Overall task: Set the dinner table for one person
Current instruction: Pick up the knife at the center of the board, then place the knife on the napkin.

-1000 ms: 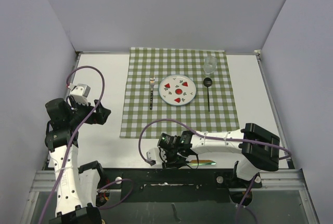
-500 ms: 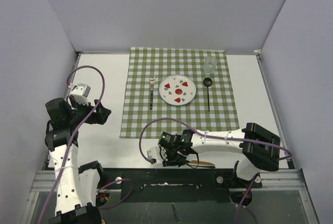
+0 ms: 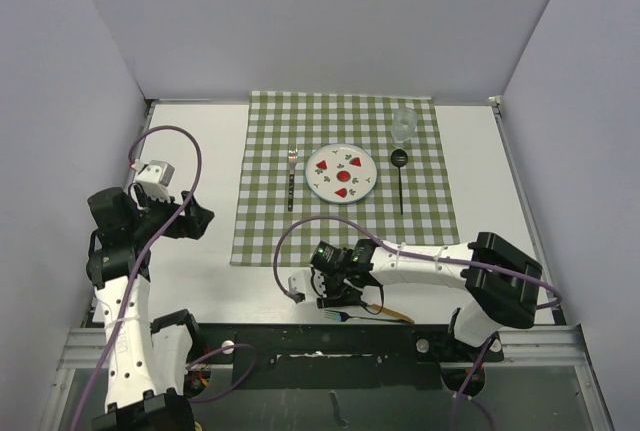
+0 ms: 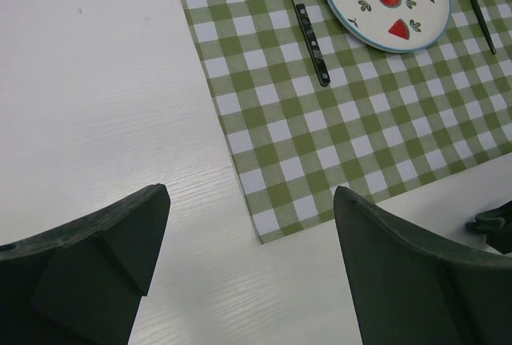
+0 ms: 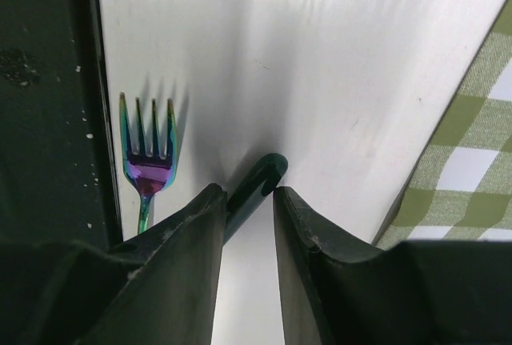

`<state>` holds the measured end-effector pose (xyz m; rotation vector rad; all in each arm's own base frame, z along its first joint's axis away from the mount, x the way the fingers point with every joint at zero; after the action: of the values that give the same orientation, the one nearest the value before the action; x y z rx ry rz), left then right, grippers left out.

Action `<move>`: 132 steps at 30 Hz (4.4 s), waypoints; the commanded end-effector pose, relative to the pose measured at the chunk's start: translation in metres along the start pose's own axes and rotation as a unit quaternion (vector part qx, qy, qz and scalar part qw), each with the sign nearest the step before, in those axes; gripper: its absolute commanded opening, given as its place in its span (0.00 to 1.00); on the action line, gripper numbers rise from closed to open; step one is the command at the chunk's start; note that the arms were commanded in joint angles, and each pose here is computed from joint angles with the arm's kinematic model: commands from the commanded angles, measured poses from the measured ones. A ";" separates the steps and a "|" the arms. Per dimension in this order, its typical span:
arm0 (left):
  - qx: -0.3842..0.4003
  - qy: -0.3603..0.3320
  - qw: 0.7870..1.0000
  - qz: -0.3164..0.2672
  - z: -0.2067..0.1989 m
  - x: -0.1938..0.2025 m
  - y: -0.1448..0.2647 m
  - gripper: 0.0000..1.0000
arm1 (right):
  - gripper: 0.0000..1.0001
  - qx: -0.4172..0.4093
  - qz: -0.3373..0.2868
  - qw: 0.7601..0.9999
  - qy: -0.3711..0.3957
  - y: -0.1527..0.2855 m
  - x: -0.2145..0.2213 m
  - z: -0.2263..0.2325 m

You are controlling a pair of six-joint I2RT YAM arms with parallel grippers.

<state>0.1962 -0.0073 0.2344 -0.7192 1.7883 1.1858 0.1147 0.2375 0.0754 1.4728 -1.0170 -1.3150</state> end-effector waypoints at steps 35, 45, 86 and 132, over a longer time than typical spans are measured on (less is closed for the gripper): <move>0.068 -0.027 0.997 0.014 -0.007 -0.014 -0.025 0.84 | 0.00 -0.030 0.044 0.998 -0.035 -0.011 0.005 -0.012; 0.084 -0.041 0.995 0.026 -0.014 -0.014 -0.034 0.83 | 0.00 -0.003 0.017 1.000 -0.026 0.015 -0.018 -0.031; -0.042 -0.034 0.998 -0.021 0.029 -0.050 -0.057 0.83 | 0.00 0.006 0.001 0.990 0.143 0.060 -0.050 -0.057; -0.090 -0.038 0.995 -0.030 0.040 -0.038 -0.054 0.83 | 0.00 -0.090 -0.058 0.979 0.175 0.108 -0.075 -0.071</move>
<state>0.2666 0.0066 0.2198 -0.7668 1.6801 1.3614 0.1698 0.2857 0.1750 1.4905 -0.6014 -1.1105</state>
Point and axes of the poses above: each gripper's point midway between its finger pads, its own y axis back along the fingers, its own z axis along the line the jaws close on, x = y × z, the point moved 6 cm from there along y, back along the fingers, and after that the axes turned 4 degrees about -y, right-handed, at the moved point
